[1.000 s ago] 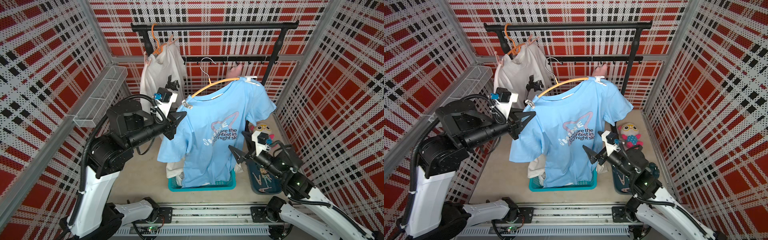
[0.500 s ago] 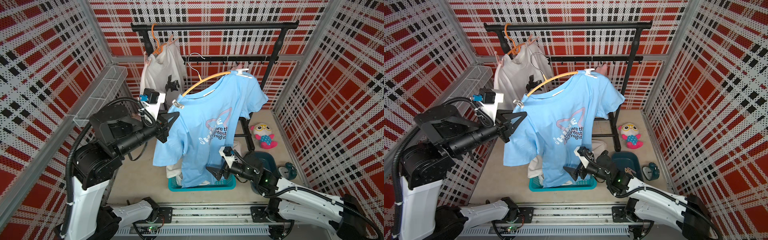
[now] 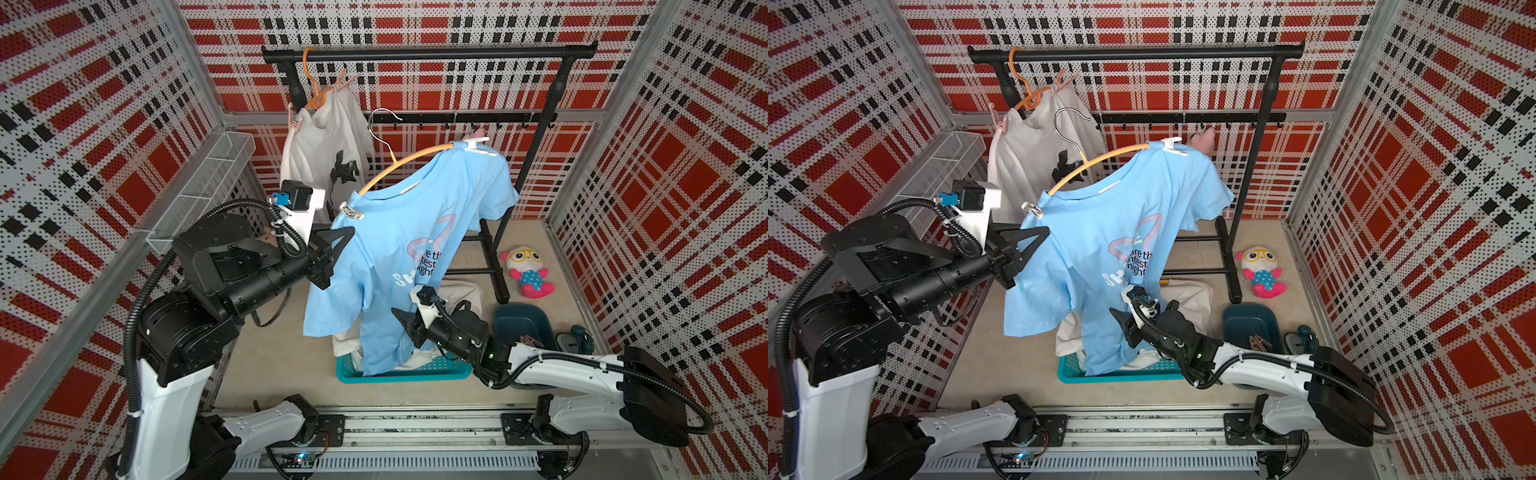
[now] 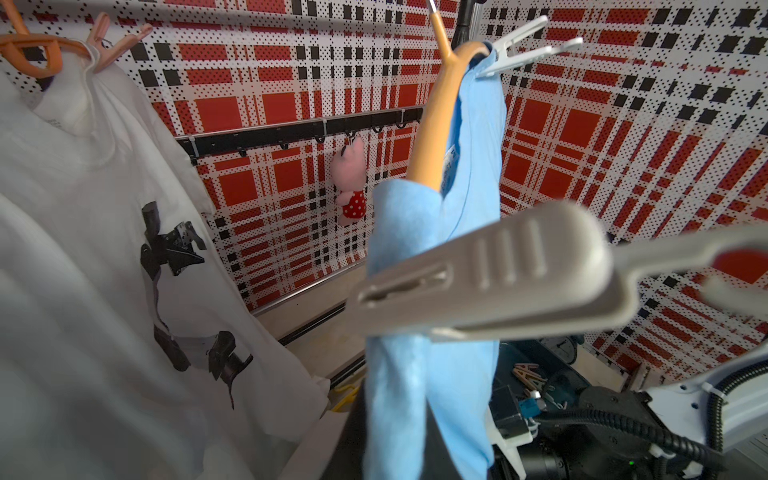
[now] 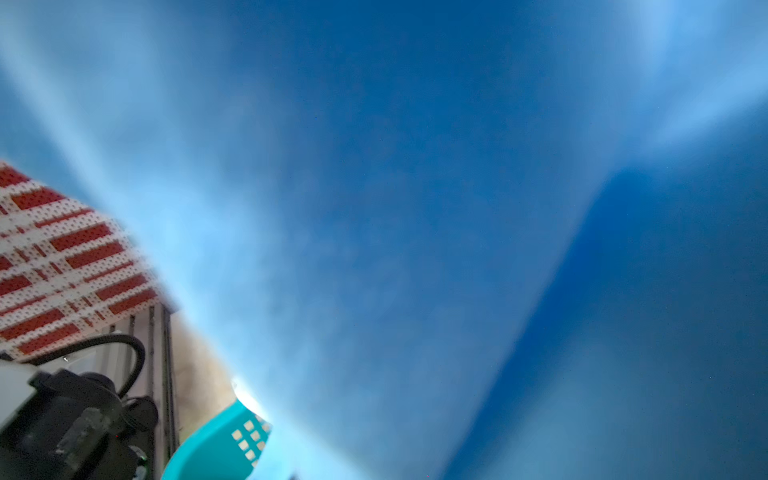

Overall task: Use clothespins to secure the t-shirt on both sides of the hanger
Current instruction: Hang the hanger on the clothesline.

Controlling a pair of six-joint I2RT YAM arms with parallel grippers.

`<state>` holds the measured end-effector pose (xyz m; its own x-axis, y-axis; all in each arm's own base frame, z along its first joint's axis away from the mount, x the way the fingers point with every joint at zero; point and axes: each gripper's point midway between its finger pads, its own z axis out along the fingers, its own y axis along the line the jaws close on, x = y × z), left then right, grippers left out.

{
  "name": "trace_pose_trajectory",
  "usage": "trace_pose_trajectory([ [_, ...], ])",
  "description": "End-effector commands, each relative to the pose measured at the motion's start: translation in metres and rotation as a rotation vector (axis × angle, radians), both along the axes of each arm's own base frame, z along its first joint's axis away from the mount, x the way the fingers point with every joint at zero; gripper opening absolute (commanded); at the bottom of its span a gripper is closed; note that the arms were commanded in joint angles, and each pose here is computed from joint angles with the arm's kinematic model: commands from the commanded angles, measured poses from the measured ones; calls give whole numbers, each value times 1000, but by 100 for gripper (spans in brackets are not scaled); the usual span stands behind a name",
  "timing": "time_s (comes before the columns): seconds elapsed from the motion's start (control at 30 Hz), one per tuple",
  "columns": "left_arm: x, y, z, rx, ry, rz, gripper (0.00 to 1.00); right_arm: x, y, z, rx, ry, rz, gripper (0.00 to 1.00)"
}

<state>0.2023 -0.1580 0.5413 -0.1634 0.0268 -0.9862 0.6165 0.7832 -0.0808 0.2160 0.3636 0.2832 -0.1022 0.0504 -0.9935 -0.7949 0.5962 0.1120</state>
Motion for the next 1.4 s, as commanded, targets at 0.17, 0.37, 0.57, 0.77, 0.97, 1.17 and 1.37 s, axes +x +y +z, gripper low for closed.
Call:
trace_pose_trajectory([
  [0.17,25,-18,11,-44,-30,9,0,-7,-49,126,164,-107,-106,0],
  [0.37,40,-33,15,-49,-33,8,0,27,-85,145,124,-137,-283,0],
  [0.57,62,-41,24,-47,-56,112,0,93,-113,151,143,-132,-427,0],
  [0.77,98,-40,22,44,-92,378,0,156,-102,143,163,-99,-431,0],
  [0.97,119,-34,42,16,-142,507,0,190,-71,137,177,-93,-379,0],
  [1.17,140,-16,62,-22,-206,553,0,217,-41,130,193,-83,-330,0],
  [1.37,161,4,74,-53,-255,574,0,232,-14,132,254,-67,-253,0],
])
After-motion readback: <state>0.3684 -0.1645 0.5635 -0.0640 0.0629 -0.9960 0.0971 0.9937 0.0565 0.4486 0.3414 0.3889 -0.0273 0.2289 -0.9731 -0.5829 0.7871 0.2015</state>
